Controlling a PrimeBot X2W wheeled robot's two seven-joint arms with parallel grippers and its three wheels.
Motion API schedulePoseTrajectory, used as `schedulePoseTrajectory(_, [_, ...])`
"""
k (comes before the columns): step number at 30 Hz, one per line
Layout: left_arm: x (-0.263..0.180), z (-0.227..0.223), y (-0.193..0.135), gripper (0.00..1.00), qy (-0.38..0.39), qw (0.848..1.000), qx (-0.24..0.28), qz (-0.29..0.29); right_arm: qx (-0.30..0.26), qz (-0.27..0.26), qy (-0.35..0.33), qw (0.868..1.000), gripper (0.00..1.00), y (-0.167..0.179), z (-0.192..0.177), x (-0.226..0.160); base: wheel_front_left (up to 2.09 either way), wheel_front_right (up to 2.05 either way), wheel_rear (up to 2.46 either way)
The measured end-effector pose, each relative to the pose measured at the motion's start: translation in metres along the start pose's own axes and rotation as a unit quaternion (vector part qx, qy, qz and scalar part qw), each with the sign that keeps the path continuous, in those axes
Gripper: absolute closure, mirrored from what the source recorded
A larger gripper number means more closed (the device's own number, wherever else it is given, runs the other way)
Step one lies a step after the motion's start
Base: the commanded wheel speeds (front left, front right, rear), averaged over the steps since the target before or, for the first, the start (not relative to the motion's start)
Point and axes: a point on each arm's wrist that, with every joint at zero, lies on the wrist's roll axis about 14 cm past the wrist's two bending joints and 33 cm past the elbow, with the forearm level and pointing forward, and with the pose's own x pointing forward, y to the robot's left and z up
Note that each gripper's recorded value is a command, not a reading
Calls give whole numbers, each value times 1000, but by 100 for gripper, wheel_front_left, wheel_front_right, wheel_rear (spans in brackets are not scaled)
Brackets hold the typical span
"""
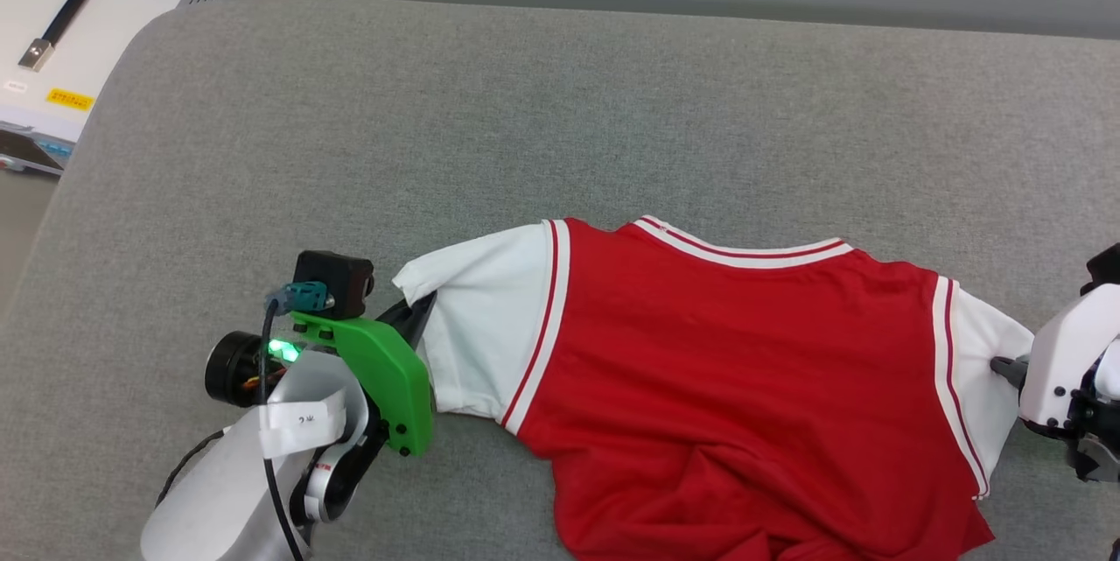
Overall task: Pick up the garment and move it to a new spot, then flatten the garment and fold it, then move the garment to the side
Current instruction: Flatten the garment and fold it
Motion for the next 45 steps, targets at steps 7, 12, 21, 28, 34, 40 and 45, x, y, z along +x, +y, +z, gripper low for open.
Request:
schedulePoseTrajectory(7, [-10, 24, 8, 100, -43, 999, -19, 10, -18, 2, -89, 996, 100, 7, 41, -27, 0, 0, 0])
schedulePoseTrajectory(12, [-14, 80, 12, 100, -120, 992, -36, -3, -34, 5, -186, 982, 100, 16, 95, -66, 0, 0, 0])
schedulePoseTrajectory(21, [-7, 196, 32, 100, -252, 968, -15, -1, -54, 9, -336, 940, 100, 38, 189, -133, 0, 0, 0])
schedulePoseTrajectory(28, [10, 277, 48, 100, -329, 944, -16, 16, -55, 15, -438, 897, 100, 54, 266, -171, 0, 0, 0])
schedulePoseTrajectory(34, [21, 345, 56, 100, -389, 921, -19, 22, -66, 12, -528, 847, 100, 64, 332, -210, 0, 0, 0])
schedulePoseTrajectory(40, [33, 397, 58, 100, -446, 894, -18, 21, -74, 13, -586, 807, 100, 72, 380, -232, 0, 0, 0])
schedulePoseTrajectory(45, [69, 399, 63, 100, -445, 895, -17, 23, -81, 12, -600, 796, 100, 74, 407, -217, 0, 0, 0])
